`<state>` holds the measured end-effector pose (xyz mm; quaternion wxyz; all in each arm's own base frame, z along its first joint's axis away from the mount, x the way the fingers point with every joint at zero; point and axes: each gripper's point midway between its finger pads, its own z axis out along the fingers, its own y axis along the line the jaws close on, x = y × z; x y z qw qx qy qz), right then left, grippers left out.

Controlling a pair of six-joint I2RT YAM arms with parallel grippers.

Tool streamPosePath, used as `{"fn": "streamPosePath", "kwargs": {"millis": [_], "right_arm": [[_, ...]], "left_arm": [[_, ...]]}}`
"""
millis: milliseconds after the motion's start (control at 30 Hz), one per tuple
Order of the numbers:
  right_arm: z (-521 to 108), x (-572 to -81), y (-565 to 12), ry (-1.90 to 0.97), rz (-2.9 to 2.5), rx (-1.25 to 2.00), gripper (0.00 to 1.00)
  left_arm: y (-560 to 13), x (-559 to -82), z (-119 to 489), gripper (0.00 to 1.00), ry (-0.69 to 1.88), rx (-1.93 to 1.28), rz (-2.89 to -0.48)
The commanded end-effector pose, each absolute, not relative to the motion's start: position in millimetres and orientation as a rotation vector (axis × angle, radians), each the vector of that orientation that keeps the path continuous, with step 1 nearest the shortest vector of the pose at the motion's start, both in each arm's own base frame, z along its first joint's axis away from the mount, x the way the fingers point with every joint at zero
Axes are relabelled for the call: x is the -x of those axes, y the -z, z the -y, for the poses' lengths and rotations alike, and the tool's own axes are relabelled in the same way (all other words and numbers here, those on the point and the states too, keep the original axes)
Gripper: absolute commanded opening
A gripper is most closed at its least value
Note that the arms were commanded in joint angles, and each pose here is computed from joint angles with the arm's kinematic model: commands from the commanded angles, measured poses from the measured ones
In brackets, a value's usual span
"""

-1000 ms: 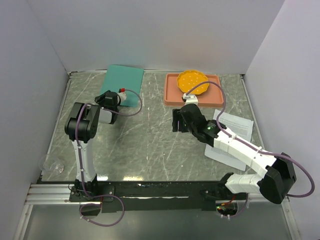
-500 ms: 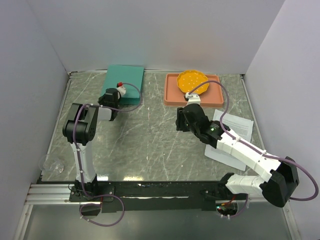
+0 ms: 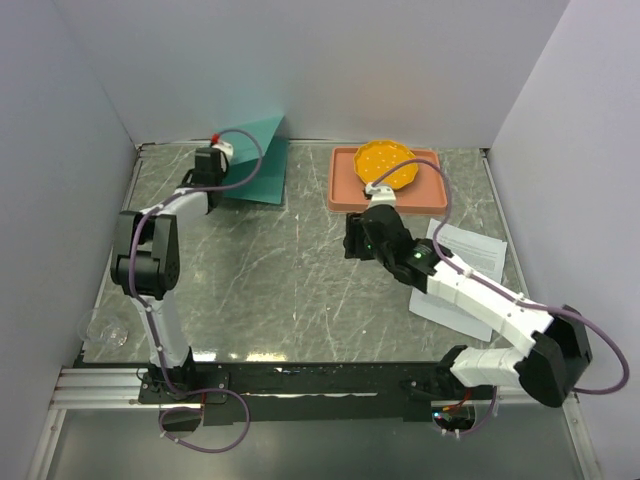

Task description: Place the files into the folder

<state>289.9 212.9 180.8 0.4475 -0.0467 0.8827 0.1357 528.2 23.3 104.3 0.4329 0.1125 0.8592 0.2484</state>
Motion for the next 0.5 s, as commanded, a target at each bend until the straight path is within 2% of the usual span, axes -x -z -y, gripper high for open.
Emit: {"fn": "streamPosePath", "kwargs": {"millis": [0,33,67,133,167,467], "right_arm": [[-251,-320,-187,-0.402,-2.163,0.123,0.74],[-257,-324,-185,-0.418,-2.171,0.133,0.85],[-269,-333,-197,-0.458,-2.155,0.127,0.9],[-282,-346,-182,-0.483,-2.204,0.13,0.95],[-294,-357,-194,-0.537,-2.175,0.11,0.96],[-358,-422,-176,-0.944,-2.184,-0.029,0.97]], "left_arm": [[-148,-541,-5,0.01,-0.234,-0.077,-2.084],[-142,-536,-8,0.01,-0.208,-0.064,-2.106],[-145,-531,-9,0.01,-0.182,-0.037,-2.106],[-133,-518,-16,0.01,-0.157,-0.008,-2.151],[-130,-513,-14,0.01,-0.123,-0.003,-2.164],[-124,-457,-15,0.01,-0.003,0.09,-2.245]]}}
